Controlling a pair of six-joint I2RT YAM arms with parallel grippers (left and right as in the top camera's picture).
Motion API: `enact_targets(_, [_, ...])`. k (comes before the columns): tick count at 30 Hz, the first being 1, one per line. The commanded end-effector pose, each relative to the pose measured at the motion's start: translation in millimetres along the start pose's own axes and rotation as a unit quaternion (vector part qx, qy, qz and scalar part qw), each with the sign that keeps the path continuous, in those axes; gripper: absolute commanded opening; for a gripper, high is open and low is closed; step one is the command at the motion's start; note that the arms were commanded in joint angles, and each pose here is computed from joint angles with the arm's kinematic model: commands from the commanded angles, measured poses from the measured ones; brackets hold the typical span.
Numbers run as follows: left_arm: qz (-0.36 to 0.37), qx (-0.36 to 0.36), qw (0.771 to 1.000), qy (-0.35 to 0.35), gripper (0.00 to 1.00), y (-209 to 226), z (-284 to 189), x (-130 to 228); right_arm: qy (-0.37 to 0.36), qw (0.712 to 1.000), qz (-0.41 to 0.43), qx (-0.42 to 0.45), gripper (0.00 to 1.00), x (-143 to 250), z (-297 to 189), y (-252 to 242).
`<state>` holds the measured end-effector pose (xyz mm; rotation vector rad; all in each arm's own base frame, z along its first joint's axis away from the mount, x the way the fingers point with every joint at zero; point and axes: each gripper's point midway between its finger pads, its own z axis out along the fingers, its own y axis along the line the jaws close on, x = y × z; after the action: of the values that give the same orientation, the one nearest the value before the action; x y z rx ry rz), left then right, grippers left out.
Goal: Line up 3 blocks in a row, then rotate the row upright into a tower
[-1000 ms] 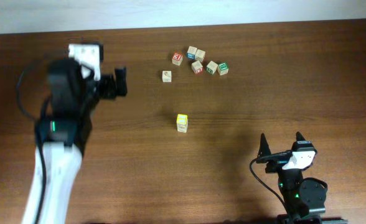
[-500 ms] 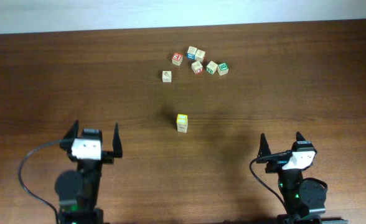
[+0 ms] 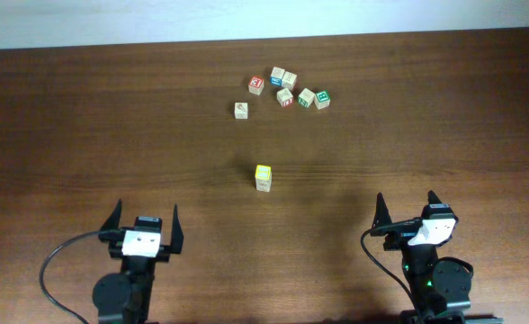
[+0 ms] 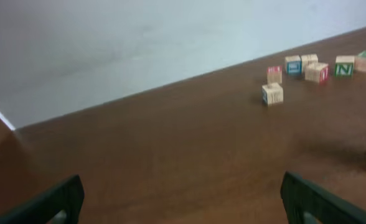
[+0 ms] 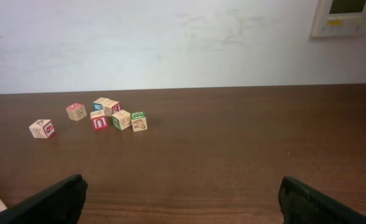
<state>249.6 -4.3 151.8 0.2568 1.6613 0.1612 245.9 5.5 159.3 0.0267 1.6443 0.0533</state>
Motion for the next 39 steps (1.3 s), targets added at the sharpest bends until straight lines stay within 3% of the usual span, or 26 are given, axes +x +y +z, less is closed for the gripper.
enact_targets(1, [0.023, -0.016, 0.999, -0.018, 0.99, 5.4, -4.6, -6.6, 0.001, 1.000, 0.002, 0.002, 0.98, 3.0, 0.3, -1.0])
enact_targets(39, [0.022, -0.023, 0.999, -0.011, 0.99, 7.6, -4.6, -3.5, 0.001, 1.000, 0.002, 0.002, 0.98, 3.0, 0.3, -1.0])
